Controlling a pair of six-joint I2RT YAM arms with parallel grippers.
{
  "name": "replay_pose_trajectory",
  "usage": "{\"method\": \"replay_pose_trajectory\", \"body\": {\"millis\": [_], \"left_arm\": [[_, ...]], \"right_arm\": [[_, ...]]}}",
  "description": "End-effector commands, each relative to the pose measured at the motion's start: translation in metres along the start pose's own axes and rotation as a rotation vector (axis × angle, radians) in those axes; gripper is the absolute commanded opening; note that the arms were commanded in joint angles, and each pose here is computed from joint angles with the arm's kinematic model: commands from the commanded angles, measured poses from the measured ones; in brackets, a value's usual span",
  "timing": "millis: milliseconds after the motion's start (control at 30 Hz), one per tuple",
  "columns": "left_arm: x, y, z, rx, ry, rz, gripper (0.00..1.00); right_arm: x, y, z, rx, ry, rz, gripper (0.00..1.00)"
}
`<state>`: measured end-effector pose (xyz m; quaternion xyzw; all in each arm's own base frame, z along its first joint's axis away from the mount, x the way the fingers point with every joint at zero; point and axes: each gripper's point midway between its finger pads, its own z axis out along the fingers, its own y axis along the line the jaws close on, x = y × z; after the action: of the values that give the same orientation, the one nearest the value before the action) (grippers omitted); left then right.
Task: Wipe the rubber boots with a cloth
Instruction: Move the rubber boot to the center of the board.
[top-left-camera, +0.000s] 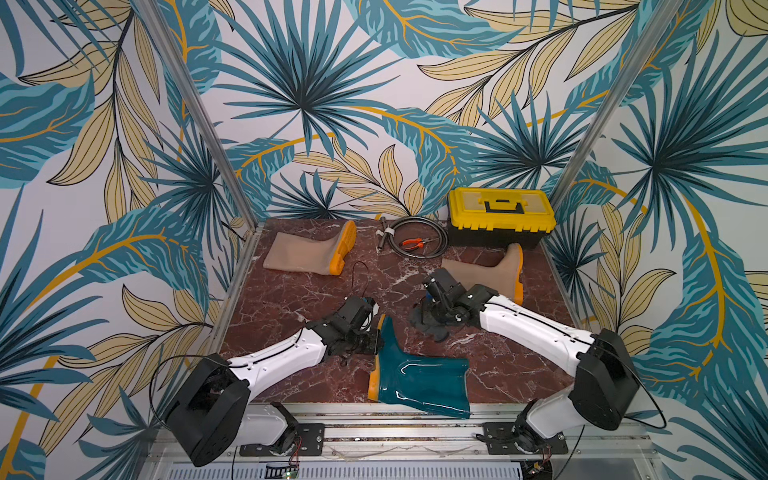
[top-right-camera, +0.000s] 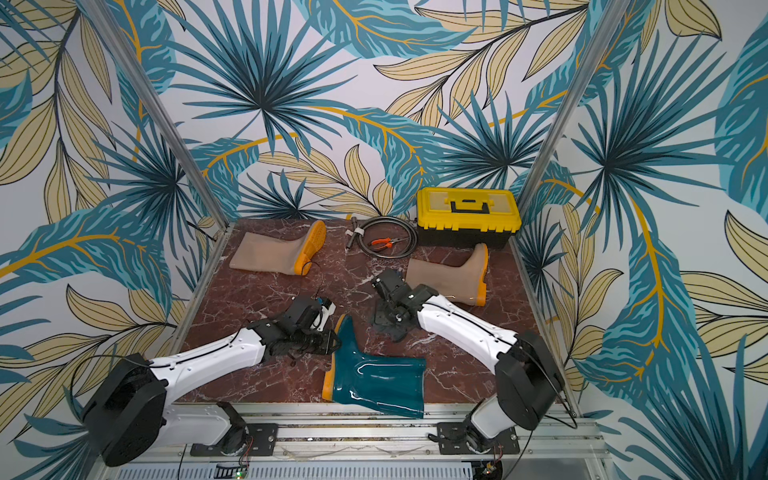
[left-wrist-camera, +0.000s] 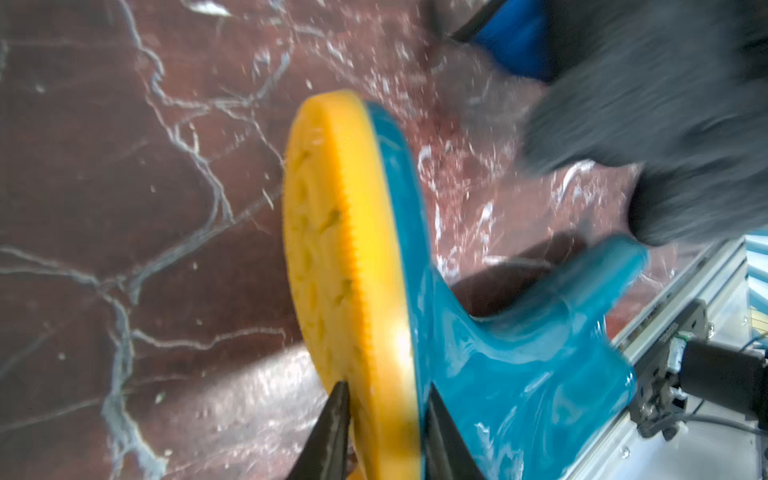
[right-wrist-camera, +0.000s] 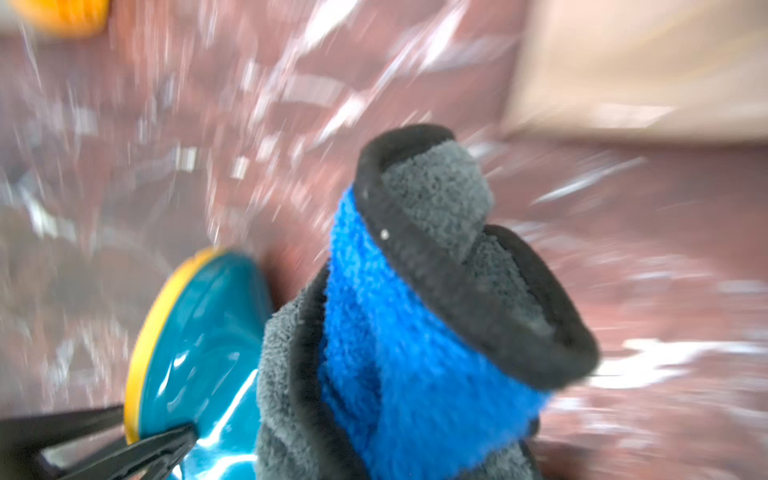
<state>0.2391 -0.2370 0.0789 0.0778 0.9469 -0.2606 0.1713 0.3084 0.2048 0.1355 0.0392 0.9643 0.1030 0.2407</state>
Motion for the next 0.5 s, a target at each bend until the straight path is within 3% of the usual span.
{"method": "replay_pose_trajectory", "body": {"millis": [0,67,267,300,367,467], "left_arm": [[-0.029,0.005,0.008,-0.033,-0.026,0.000,0.07],[-0.049,0.004,0.011,-0.030,-0.041,-0.027,0.00],[-0.088,0.003,0.024,-0.007,-0.050,-0.086,0.00],[-0.091,0.001,0.026,0.004,-0.043,-0.081,0.08],[-0.094,-0.007,0.025,0.036,-0.038,-0.051,0.43],[-0.096,-0.014,0.007,0.052,-0.077,-0.002,0.60]], "right_arm": [[-0.021,-0.029,-0.026,0.085,-0.074,-0.051,0.00],[-0.036,-0.031,-0.039,0.081,-0.122,-0.055,0.00],[-0.050,0.001,-0.047,-0.067,-0.139,-0.036,0.00],[-0.049,0.006,-0.044,-0.088,-0.126,-0.029,0.00],[-0.049,0.017,-0.035,-0.135,-0.101,-0.014,0.00],[-0.051,0.036,-0.024,-0.204,-0.075,0.007,0.00]]}}
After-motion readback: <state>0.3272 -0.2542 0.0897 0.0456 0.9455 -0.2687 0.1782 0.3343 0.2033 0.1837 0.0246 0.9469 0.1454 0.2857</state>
